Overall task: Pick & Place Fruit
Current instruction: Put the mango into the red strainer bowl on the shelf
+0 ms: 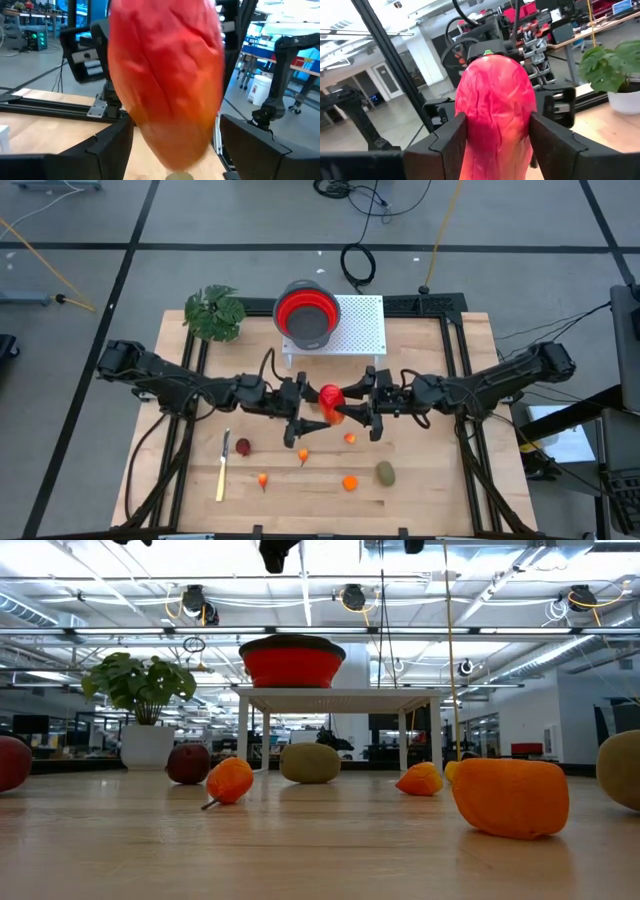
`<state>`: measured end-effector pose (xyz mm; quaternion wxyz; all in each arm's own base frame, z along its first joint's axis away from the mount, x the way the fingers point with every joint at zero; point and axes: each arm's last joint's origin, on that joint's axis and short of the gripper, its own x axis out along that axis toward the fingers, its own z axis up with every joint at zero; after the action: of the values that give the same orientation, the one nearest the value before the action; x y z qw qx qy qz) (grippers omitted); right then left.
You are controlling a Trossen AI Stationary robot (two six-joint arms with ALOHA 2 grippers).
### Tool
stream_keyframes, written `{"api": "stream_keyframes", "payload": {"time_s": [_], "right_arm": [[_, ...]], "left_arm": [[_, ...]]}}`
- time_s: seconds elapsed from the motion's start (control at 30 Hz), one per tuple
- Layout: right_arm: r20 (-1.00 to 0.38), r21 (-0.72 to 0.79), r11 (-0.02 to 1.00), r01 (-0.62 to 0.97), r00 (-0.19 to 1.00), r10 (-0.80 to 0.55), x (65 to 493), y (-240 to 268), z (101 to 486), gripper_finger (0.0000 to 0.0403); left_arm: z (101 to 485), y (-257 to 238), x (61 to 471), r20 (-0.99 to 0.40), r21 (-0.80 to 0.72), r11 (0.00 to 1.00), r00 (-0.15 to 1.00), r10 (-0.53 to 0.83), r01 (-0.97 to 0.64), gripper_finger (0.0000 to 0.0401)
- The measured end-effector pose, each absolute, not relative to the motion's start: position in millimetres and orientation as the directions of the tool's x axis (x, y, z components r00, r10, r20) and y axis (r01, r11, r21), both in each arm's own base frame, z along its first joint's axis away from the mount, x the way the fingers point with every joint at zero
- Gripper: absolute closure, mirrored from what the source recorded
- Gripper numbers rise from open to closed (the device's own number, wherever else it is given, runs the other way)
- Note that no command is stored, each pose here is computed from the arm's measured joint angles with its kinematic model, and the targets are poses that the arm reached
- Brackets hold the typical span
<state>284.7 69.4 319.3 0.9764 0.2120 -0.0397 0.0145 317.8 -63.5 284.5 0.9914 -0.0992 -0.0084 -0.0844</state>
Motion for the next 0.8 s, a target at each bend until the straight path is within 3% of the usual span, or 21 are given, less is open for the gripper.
{"api": "stream_keyframes", "payload": {"time_s": [0.67, 0.8], "right_arm": [[0.103, 0.425, 0.902, -0.073, 0.994, 0.032, 301, 74, 305, 0.0209], [0.098, 0.431, 0.9, -0.072, 0.995, 0.032, 301, 74, 304, 0.0209]], "left_arm": [[284, -63, 318, 0.023, -0.24, 0.94, 0.97, -0.243, 0.242, 0.0105], [283, -63, 318, 0.02, -0.227, 0.943, 0.969, -0.246, 0.244, 0.0126]]}}
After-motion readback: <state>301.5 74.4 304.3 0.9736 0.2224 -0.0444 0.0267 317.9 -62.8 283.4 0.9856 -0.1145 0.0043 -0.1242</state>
